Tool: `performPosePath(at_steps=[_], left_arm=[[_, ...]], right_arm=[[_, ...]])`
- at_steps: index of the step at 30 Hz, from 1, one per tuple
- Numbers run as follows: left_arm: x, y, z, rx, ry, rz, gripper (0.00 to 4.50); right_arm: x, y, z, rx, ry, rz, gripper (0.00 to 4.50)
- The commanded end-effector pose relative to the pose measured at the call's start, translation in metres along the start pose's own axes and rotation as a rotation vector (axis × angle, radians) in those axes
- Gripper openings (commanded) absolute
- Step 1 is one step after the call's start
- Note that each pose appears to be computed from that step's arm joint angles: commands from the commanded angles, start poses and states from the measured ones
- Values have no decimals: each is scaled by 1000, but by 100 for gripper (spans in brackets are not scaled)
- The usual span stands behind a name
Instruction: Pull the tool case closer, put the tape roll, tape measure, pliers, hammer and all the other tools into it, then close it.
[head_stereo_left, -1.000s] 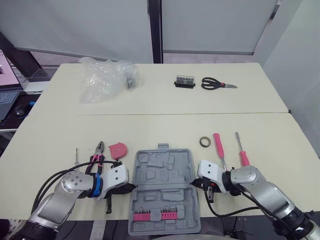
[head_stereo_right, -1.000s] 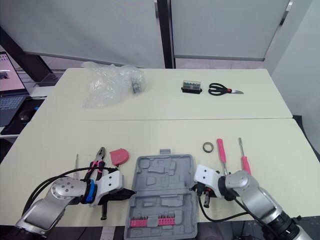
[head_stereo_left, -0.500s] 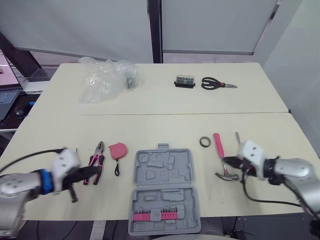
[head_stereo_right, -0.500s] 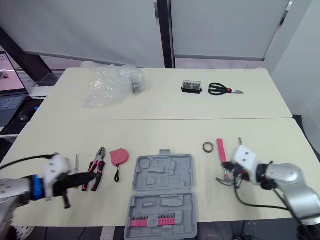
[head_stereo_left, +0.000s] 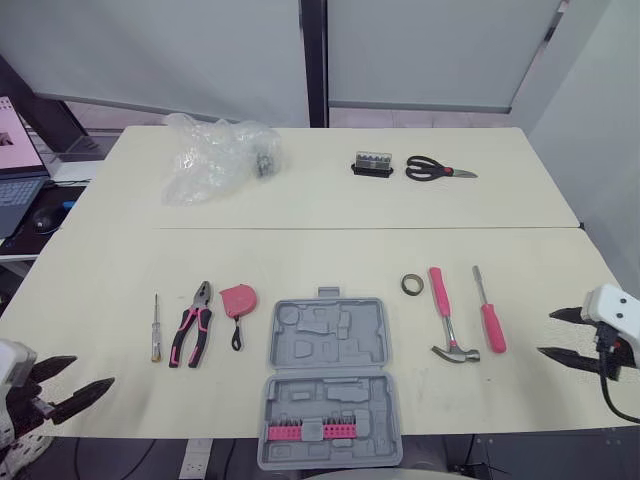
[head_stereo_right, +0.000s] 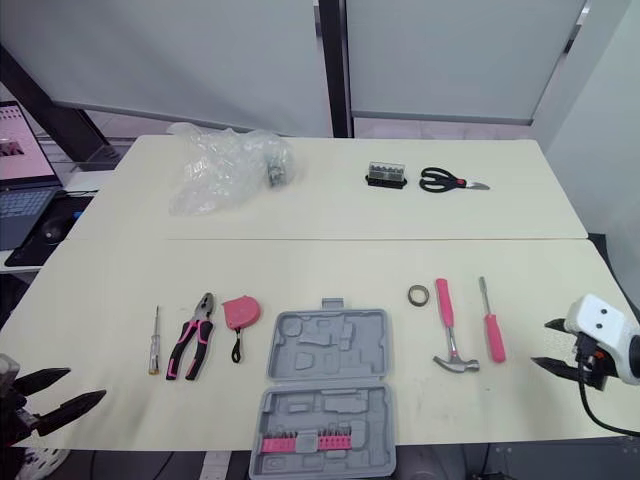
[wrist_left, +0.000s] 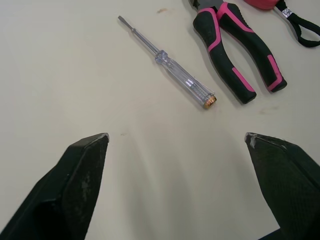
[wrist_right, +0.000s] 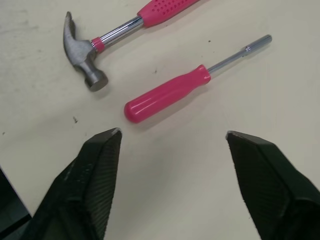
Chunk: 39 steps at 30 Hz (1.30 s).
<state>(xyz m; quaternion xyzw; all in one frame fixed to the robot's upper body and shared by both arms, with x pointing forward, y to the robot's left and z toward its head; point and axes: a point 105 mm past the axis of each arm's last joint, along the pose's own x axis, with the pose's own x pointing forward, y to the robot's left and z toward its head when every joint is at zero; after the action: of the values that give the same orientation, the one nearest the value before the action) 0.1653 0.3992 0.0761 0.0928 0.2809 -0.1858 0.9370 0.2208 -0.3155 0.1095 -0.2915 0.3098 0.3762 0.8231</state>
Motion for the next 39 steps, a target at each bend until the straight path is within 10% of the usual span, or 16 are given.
performPosePath(at_steps=[1, 12, 20, 26, 39], left_arm=[[-2, 3, 12, 31, -25, 18, 450], [4, -19, 22, 153, 22, -100, 450], [45, -88, 94, 331, -159, -370, 450], [62, -140, 143, 411, -305, -546, 450], [67, -202, 180, 557, -400, -825, 450]], right_arm=[[-9, -8, 6, -19, -16, -23, 445], [9, -1, 27, -26, -96, 17, 445], [43, 5, 89, -65, -295, 36, 445], [70, 17, 113, -88, -350, 62, 280], [148, 16, 137, -111, -304, -24, 280]])
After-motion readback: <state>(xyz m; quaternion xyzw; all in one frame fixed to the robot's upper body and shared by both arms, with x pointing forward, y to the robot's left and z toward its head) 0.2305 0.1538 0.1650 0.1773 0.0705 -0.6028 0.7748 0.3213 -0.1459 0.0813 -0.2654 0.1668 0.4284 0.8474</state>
